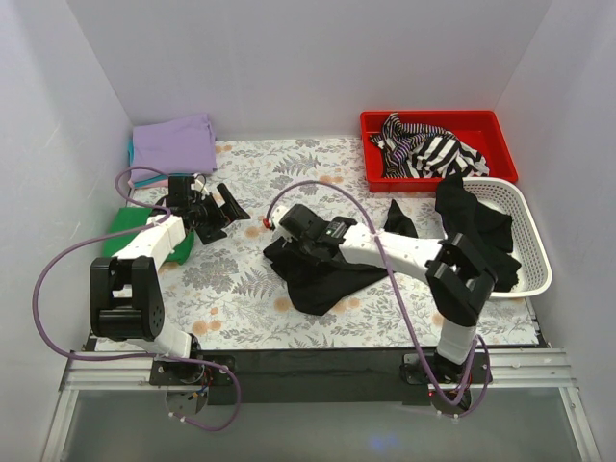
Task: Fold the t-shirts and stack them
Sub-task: Flatten the tshirt out
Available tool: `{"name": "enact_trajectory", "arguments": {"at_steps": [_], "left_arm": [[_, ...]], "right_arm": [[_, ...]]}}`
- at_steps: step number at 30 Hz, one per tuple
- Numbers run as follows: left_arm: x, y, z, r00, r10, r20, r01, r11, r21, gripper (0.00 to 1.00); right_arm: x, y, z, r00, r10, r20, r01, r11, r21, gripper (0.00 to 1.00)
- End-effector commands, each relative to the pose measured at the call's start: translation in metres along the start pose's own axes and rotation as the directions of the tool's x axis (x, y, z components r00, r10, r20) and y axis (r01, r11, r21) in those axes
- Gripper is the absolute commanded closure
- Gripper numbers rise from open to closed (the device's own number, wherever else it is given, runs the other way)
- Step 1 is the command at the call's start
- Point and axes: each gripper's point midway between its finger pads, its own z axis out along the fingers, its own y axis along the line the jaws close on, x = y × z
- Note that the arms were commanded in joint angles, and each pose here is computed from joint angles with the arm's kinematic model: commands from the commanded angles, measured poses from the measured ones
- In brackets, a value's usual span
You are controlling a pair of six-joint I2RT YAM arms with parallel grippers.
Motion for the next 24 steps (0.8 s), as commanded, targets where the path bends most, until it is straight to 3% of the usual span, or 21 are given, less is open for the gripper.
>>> {"name": "enact_trajectory", "arguments": {"at_steps": [1,6,7,9,11,14,21,24], "left_arm": [[-0.002,-0.006,-0.003,1.0,0.016,-0.005,-0.016,0.999,0.033,0.02],[-0.001,-0.015,-0.004,1.0,0.02,-0.014,-0.018,0.997,0.082,0.02],[-0.003,-0.022,-0.005,0.999,0.027,-0.019,-0.025,0.994,0.109,0.02],[-0.005,-0.027,-0.003,0.999,0.028,-0.031,-0.024,0.991,0.129,0.02],[-0.003,-0.033,0.004,0.998,0.033,-0.052,-0.025,0.989,0.143,0.02],[0.005,-0.05,0.018,0.994,0.055,-0.092,-0.039,0.985,0.169,0.02],[0.024,-0.089,0.048,0.978,0.127,-0.163,-0.092,0.975,0.204,0.02],[0.034,-0.104,0.053,0.971,0.157,-0.183,-0.114,0.968,0.224,0.02]], "right_arm": [[-0.081,-0.069,-0.095,0.959,0.047,0.278,-0.112,0.968,0.223,0.99],[-0.069,-0.177,-0.161,0.938,0.125,0.323,-0.284,0.811,0.511,0.99],[-0.03,-0.229,-0.194,0.912,0.226,0.342,-0.401,0.663,0.632,0.99],[-0.009,-0.25,-0.23,0.867,0.277,0.415,-0.496,0.572,0.653,0.99],[0.004,-0.254,-0.247,0.844,0.292,0.451,-0.534,0.539,0.651,0.99],[0.039,-0.263,-0.281,0.817,0.328,0.474,-0.574,0.392,0.719,0.99],[0.08,-0.267,-0.329,0.758,0.349,0.551,-0.637,0.212,0.741,0.99],[0.086,-0.272,-0.345,0.748,0.346,0.566,-0.644,0.174,0.745,0.99]]}}
